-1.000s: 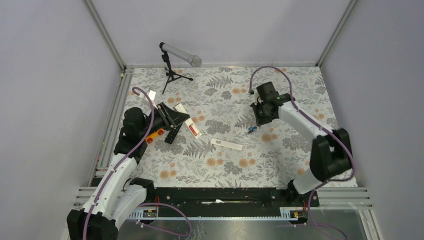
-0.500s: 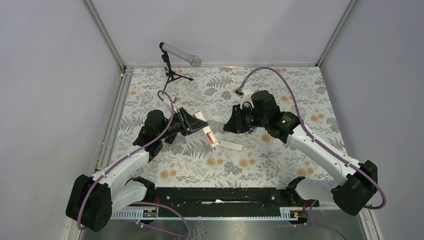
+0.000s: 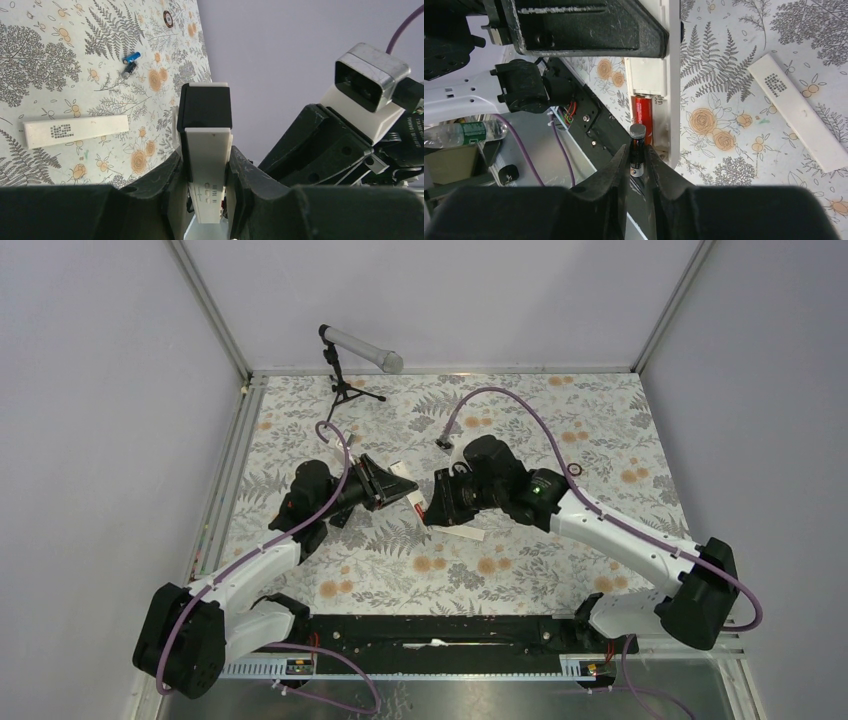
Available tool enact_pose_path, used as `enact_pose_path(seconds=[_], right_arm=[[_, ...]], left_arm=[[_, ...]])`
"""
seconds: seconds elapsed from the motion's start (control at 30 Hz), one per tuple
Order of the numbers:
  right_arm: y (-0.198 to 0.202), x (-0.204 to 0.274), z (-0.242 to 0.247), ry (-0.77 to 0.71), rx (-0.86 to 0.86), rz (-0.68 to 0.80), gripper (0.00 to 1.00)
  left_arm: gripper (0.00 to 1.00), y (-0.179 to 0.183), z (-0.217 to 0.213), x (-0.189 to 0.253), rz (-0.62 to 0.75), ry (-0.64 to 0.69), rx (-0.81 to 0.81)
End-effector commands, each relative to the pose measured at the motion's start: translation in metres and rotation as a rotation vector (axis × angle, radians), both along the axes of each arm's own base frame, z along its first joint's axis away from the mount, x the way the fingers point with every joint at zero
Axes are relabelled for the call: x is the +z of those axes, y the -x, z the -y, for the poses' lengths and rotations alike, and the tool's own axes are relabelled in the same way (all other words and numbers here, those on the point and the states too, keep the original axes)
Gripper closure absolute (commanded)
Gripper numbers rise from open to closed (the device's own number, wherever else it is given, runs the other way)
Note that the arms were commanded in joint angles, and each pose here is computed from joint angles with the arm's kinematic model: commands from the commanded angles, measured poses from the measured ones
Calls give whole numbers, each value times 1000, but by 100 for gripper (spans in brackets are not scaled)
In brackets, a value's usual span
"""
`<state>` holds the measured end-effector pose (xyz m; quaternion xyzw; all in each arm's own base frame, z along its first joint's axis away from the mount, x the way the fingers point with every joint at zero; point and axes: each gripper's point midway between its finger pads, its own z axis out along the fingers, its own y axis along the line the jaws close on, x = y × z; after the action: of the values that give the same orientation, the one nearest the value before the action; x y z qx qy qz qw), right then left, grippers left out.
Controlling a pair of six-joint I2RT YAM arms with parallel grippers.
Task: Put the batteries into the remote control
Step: Load the battery into the remote control.
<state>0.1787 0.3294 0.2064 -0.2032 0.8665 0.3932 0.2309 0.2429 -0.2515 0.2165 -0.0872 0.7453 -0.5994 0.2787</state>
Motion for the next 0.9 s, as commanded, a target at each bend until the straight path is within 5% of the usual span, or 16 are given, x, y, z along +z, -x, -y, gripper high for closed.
enact_pose_path(seconds=[0.0,0.87], right_arm=[[-11,17,-6,18,-32,80,78],[-13,2,-3,181,13,158,75]], left_arm=[[100,0,0,19,84,30,8],[100,6,1,19,79,19,-28]])
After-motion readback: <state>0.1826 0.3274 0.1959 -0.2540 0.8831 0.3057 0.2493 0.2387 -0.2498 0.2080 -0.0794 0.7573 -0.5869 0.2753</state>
